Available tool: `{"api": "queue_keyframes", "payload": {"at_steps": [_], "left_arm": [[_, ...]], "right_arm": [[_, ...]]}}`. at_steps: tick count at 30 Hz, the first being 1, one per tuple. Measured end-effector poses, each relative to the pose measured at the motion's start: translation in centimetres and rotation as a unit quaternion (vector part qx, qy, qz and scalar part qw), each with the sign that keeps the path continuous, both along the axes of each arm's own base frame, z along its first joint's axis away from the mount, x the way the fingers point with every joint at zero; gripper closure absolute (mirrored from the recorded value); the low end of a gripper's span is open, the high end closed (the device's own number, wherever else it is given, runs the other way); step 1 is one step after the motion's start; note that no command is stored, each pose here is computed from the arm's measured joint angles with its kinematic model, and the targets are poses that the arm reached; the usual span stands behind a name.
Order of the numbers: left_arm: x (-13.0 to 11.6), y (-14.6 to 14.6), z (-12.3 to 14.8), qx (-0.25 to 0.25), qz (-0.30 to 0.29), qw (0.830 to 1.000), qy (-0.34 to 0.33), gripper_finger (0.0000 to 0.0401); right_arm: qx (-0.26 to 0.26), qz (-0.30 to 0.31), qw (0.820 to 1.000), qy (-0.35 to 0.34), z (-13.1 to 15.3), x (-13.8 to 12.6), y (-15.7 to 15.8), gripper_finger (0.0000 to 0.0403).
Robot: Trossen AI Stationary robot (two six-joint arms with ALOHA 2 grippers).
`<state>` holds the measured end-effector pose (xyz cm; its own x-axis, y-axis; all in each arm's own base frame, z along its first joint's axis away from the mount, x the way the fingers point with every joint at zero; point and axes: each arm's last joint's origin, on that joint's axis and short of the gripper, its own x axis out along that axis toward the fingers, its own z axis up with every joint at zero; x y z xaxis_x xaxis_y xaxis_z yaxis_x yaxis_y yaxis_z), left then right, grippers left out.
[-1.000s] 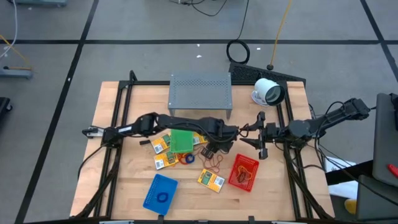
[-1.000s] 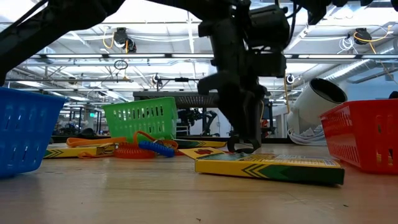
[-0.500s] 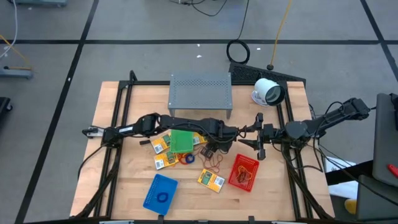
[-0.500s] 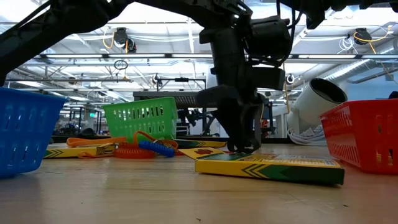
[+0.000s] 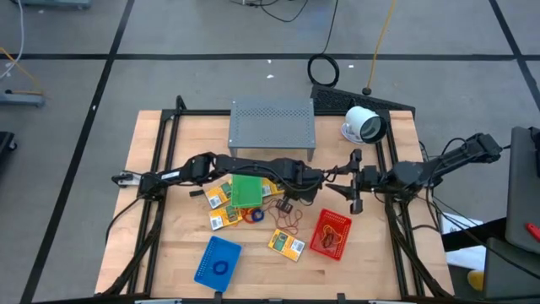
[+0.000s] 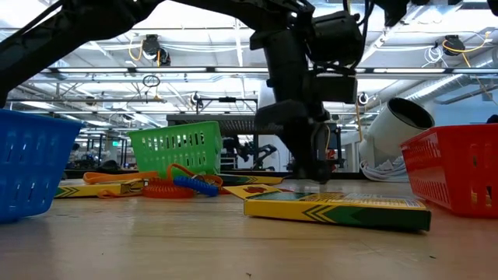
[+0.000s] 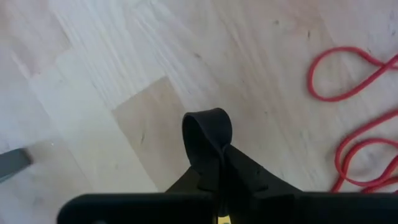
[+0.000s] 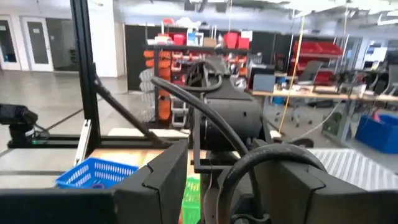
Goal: Pick & Place Office Desk Supplies
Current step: Put the black rubber band into the red bin
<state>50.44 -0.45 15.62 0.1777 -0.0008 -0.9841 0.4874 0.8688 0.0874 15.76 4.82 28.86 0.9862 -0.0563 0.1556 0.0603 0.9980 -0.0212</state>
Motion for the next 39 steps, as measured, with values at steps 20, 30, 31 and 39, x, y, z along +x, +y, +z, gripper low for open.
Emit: {"api": "queue_keyframes", "payload": {"at_steps": [20, 30, 31, 39], "left_arm": [[0.2, -0.6, 2.7, -0.006, 0.010, 0.998, -0.056, 0.0397], [-0.2, -0.3, 5.1, -0.009, 0.025, 0.996, -0.082, 0.0397], [-0.3, -0.3, 5.2, -0.008, 0.026, 0.996, -0.081, 0.0397], [0.6, -1.7, 5.4, -0.012, 0.012, 0.992, -0.128, 0.0397]], "right_arm": [[-0.006, 0.051, 0.997, -0.056, 1.8, -4.4, -1.4, 0.0232], [-0.006, 0.134, 0.978, -0.158, 3.7, -6.9, -1.7, 0.0232], [-0.009, 0.144, 0.975, -0.170, 3.9, -7.3, -1.8, 0.0232], [-0.014, 0.142, 0.974, -0.177, 3.8, -8.2, -2.2, 0.0232]]}}
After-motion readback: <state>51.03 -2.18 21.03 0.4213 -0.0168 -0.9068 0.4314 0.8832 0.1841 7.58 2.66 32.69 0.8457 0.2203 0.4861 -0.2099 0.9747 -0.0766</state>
